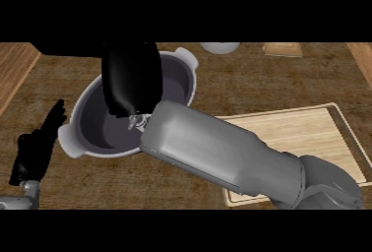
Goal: Pick the squash from the tray and place it in the pot
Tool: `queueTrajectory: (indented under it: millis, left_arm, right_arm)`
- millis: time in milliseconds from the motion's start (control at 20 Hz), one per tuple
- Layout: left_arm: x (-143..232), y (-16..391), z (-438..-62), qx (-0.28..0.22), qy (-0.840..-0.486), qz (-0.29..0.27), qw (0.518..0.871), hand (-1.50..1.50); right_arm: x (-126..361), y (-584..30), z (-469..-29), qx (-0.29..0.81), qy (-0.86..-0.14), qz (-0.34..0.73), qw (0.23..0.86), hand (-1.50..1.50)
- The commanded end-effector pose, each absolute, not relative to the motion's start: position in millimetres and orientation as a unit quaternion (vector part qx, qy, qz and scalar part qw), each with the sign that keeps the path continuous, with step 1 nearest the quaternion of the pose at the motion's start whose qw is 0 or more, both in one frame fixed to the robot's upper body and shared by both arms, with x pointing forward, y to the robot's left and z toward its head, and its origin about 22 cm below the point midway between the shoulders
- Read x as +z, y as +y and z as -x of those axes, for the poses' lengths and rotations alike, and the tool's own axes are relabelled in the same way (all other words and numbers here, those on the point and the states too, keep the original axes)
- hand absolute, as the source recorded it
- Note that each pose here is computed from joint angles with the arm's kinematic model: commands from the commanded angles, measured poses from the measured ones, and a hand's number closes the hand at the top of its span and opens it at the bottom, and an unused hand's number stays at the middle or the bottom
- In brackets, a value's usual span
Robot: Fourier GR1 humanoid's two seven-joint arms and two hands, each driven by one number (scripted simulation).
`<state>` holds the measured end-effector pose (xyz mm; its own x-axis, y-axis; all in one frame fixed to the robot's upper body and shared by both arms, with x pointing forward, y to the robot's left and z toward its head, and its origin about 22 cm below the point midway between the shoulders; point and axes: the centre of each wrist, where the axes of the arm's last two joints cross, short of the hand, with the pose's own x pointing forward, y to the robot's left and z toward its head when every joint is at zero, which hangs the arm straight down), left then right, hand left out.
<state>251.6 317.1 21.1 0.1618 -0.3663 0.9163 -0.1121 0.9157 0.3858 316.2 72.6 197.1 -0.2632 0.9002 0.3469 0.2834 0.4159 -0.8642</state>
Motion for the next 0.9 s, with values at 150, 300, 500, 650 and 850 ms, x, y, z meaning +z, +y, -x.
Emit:
queueTrajectory:
  millis: [150, 300, 500, 650, 850]
  left_arm:
    - [20, 317, -250, -0.094, -0.647, -0.175, 0.736, 0.00]
    - [11, 305, -251, -0.094, -0.650, -0.172, 0.735, 0.00]
    - [25, 308, -259, -0.103, -0.655, -0.172, 0.728, 0.00]
    - [41, 304, -264, -0.102, -0.661, -0.168, 0.724, 0.00]
    - [41, 294, -268, -0.113, -0.662, -0.170, 0.721, 0.00]
  right_arm:
    - [170, 56, -364, 0.327, -0.694, 0.430, 0.476, 1.50]
    - [158, 40, -386, 0.351, -0.675, 0.448, 0.470, 1.50]
    - [147, 33, -389, 0.332, -0.675, 0.418, 0.509, 1.50]
    - [137, 19, -400, 0.312, -0.667, 0.408, 0.540, -1.50]
    - [141, 20, -400, 0.304, -0.677, 0.356, 0.568, -1.50]
